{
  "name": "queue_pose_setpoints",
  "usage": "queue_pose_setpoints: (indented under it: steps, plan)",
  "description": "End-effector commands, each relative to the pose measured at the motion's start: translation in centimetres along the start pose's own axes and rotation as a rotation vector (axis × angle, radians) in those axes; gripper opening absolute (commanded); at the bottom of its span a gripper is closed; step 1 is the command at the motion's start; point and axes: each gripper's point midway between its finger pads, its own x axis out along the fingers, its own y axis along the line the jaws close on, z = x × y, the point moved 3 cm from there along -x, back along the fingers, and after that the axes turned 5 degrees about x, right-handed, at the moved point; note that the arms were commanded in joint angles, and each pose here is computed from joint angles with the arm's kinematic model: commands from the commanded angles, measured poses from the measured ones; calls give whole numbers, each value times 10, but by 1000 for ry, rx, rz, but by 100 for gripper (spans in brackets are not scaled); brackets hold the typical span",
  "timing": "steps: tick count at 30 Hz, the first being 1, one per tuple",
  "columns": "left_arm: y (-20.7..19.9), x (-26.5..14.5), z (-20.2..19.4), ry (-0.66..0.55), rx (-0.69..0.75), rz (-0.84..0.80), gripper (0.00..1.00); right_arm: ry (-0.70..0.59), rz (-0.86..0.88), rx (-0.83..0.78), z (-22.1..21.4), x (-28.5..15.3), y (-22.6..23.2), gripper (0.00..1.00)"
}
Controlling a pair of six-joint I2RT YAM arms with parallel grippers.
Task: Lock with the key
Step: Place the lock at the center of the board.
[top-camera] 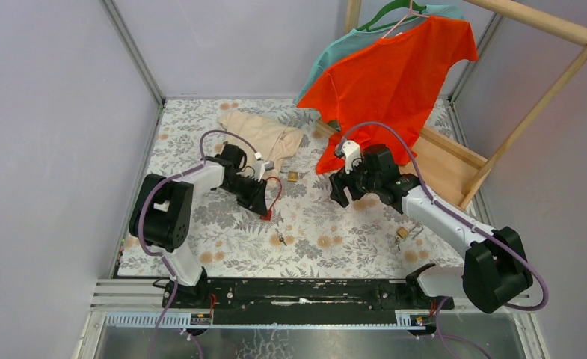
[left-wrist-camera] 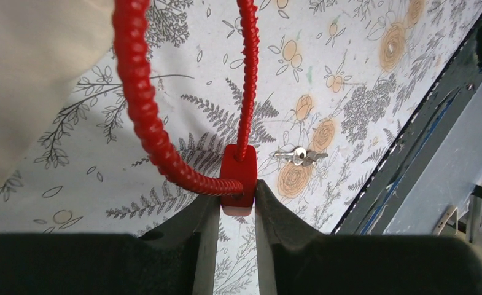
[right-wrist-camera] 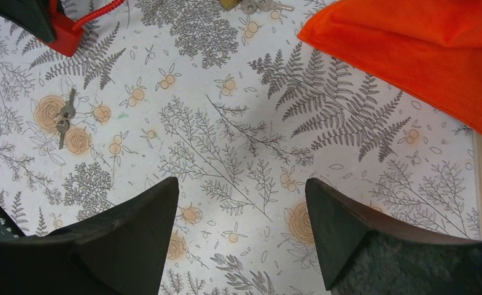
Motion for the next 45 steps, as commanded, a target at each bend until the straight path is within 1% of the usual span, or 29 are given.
queue_pose_setpoints:
  steps: [1,8,15,19,23,29,32,35,37,42,45]
  plan:
    - [-1,-7,-1,56,57,12,16,-68,-28,-18,14,-13,-8,82]
    - [-10,-3,-3,108,107,-33,19,-71,-39,-12,13,-14,-14,82]
    - [-14,7,-18,220,163,-83,24,-62,-46,-11,11,-11,-17,82]
    - [-5,7,-22,276,167,-60,28,-64,-55,-17,10,-12,-19,82]
    - [3,7,-27,306,192,-30,34,-69,-90,-44,11,-16,-26,83]
    - [8,0,-35,339,230,20,47,-67,-162,-95,10,-27,-35,83]
    - [9,-6,-36,336,256,53,58,-47,-185,-122,5,-33,-37,84]
    - [12,-13,-30,308,275,101,68,-7,-261,-139,-3,-45,-46,85]
    - [14,-19,-25,279,286,147,71,49,-303,-171,-13,-55,-51,86]
    - [12,-39,-2,153,328,282,81,297,-325,-267,-58,-83,-59,88]
    - [4,-51,12,59,372,340,87,403,-308,-287,-86,-101,-68,88]
